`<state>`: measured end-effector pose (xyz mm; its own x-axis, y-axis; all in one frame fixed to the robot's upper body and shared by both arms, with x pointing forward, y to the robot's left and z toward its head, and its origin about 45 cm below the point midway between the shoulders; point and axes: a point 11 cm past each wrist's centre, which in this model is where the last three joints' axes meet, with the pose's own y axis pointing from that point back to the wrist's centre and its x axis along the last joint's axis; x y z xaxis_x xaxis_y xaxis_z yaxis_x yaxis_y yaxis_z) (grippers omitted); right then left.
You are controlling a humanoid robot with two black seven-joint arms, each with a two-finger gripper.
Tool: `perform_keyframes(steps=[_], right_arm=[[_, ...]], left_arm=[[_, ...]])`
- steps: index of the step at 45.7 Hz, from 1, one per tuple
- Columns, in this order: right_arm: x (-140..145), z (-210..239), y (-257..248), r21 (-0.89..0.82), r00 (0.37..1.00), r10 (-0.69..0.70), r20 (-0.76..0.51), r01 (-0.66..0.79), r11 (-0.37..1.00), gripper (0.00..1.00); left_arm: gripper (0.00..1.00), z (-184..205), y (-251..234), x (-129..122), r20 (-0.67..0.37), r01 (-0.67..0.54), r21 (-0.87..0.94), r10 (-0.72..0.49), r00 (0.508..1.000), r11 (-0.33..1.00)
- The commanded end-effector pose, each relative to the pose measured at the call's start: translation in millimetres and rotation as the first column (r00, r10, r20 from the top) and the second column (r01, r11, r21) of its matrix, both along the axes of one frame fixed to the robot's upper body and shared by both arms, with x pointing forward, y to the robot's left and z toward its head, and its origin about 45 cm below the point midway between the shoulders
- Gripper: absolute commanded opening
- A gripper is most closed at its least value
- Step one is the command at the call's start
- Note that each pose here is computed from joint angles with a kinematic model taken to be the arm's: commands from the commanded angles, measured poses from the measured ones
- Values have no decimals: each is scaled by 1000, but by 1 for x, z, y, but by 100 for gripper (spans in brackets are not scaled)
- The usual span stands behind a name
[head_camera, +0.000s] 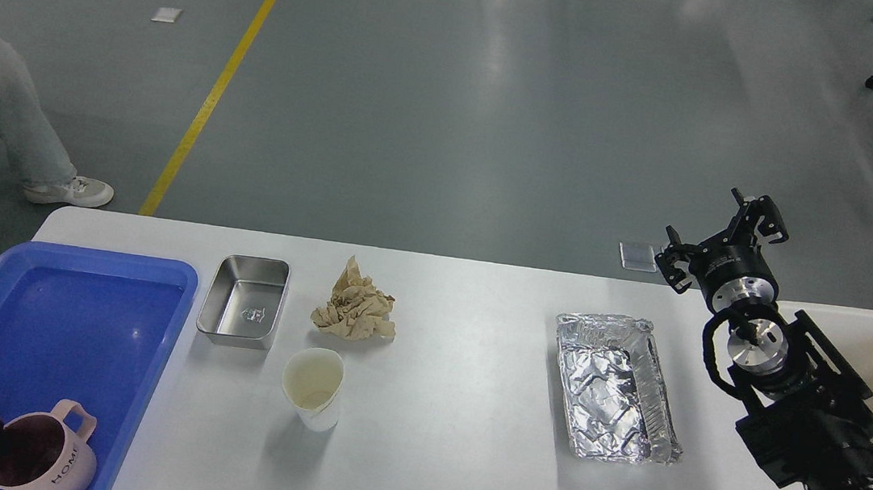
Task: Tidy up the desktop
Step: 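Lower the pink mug into the blue bin and open the left gripper, then withdraw the left gripper and reach toward the small steel tray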
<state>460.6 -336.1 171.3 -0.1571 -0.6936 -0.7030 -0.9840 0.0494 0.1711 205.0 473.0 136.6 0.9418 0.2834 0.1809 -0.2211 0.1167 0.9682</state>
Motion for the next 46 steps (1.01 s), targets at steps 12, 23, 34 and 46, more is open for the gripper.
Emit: perform_keyframes(steps=[12, 23, 34, 46], right_arm=[[2, 3, 1, 0, 1000, 1, 6, -1, 1000, 100], [2, 3, 1, 0, 1000, 0, 7, 0, 1000, 100], [2, 2, 1, -1, 1000, 0, 3, 0, 1000, 100], [3, 4, 1, -3, 1000, 1, 4, -1, 1000, 100]], left_arm=[[47, 31, 2, 26, 99, -22, -24, 24, 995, 999], [69, 69, -19, 63, 241, -10, -116, 37, 970, 993], [79, 121, -44, 101, 363, 29, -234, 60, 930, 972], [80, 220, -66, 139, 536, 139, -374, 92, 839, 917]])
